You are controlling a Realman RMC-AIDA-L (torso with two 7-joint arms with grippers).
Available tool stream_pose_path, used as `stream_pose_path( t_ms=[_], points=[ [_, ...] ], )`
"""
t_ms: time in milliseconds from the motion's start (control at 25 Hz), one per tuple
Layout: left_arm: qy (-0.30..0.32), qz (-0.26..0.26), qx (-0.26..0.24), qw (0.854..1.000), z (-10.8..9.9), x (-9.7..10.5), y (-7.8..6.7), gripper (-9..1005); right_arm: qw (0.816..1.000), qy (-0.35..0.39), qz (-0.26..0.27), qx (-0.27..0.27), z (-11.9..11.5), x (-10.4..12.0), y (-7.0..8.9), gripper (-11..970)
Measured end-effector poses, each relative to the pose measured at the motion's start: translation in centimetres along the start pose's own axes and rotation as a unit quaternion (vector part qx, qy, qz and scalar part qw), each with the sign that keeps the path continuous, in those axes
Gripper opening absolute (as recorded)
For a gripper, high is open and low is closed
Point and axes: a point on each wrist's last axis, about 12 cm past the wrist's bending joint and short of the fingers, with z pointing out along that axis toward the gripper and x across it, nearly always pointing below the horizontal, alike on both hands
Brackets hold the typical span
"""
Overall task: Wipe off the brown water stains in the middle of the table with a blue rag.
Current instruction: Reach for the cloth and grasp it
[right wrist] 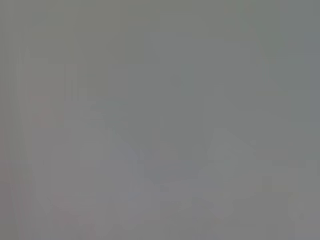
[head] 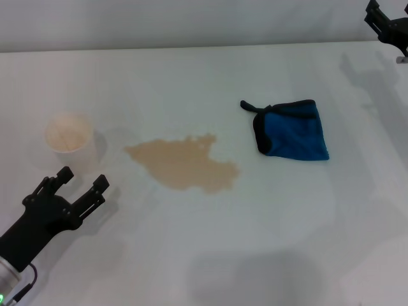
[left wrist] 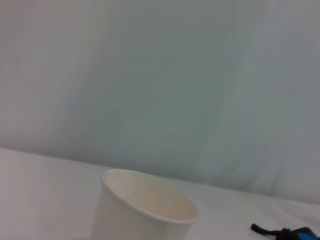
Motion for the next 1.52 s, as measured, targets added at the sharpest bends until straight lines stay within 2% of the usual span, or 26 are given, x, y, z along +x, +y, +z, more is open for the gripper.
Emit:
stream_pose_path(
  t_ms=[280, 400, 520, 640, 720, 1000, 1120, 1280, 1360, 1520],
  points=[
    [-0.059, -0.033, 0.041, 0.997, -1.3, -0.9, -1.1, 885, 1.000, 0.002, 0.005, 0.000, -0.1, 0.2, 0.0, 869],
    [-0.106, -0.042, 0.076, 0.991, -1.6, -2.0, -1.7, 885, 1.000, 0.004, 0.015, -0.001, -0.1, 0.3, 0.1, 869],
    [-0.155, -0.052, 0.100, 0.981, -2.1, -3.3, -2.0, 885, 0.999, 0.013, 0.048, -0.008, -0.1, 0.3, 0.2, 869],
    [-0.205, -0.075, 0.100, 0.971, -2.7, -4.4, -1.8, 884, 0.997, 0.027, 0.069, -0.024, 0.3, 0.3, 0.5, 869],
    [-0.259, -0.112, 0.076, 0.956, -3.7, -5.3, -1.0, 884, 0.995, 0.040, 0.074, -0.055, 0.8, 0.0, 1.4, 869],
    [-0.305, -0.128, 0.030, 0.943, -4.6, -6.0, 0.2, 883, 0.985, 0.083, 0.098, -0.119, 2.3, -1.2, 3.1, 869],
    [-0.322, -0.127, -0.012, 0.938, -4.8, -6.0, 0.9, 883, 0.975, 0.112, 0.091, -0.169, 3.5, -2.6, 4.2, 869],
    [-0.328, -0.137, -0.095, 0.930, -5.0, -5.6, 2.5, 882, 0.955, 0.169, 0.086, -0.227, 4.9, -4.7, 5.2, 869],
    [-0.332, -0.152, -0.137, 0.921, -5.2, -5.3, 3.2, 882, 0.943, 0.208, 0.073, -0.251, 5.4, -5.6, 5.6, 869],
    [-0.322, -0.170, -0.202, 0.909, -5.7, -4.7, 4.7, 881, 0.911, 0.291, 0.042, -0.288, 6.2, -7.3, 6.2, 869]
  ],
)
